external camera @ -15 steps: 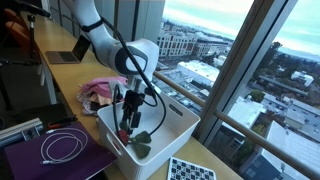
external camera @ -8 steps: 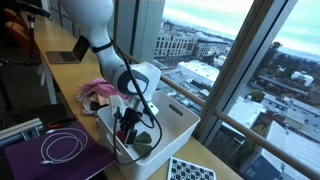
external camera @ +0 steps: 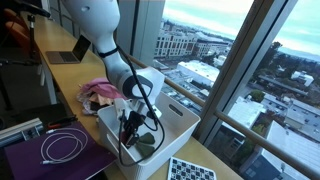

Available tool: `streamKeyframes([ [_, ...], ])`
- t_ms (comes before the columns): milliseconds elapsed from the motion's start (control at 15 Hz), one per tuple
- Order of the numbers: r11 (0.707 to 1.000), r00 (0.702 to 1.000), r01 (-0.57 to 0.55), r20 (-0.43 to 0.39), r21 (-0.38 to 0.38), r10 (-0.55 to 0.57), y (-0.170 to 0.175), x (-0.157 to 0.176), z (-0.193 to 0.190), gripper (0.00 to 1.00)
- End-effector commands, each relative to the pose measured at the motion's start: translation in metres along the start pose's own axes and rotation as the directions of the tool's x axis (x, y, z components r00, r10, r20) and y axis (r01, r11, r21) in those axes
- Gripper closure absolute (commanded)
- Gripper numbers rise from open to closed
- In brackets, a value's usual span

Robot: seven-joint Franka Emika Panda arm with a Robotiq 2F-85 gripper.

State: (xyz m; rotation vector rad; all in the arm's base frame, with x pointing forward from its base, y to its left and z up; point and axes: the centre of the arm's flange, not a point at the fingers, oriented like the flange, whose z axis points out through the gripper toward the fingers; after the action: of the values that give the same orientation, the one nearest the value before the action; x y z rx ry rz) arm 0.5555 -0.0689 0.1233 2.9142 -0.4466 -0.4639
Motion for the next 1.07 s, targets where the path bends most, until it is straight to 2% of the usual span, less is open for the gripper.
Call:
streamKeyframes([
  [0,1.000,0.999,0.007,-0.038,0.017,-0.006,0.002,-0.008,-0.053,0.84],
  [133,1.000,0.996,0.008,-0.086,0.024,-0.006,0.005,-0.017,-0.094,0.97],
  [400,0.999,0.979,0.029,-0.205,0.037,-0.021,-0.002,-0.040,-0.188,0.96],
  [600,0.995,0.951,0.091,-0.299,0.036,-0.076,-0.033,-0.069,-0.259,0.95],
  [800,0.981,0.908,0.192,-0.383,0.016,-0.171,-0.095,-0.104,-0.313,0.95],
  [1000,0.957,0.863,0.290,-0.431,-0.007,-0.265,-0.176,-0.138,-0.347,0.95],
])
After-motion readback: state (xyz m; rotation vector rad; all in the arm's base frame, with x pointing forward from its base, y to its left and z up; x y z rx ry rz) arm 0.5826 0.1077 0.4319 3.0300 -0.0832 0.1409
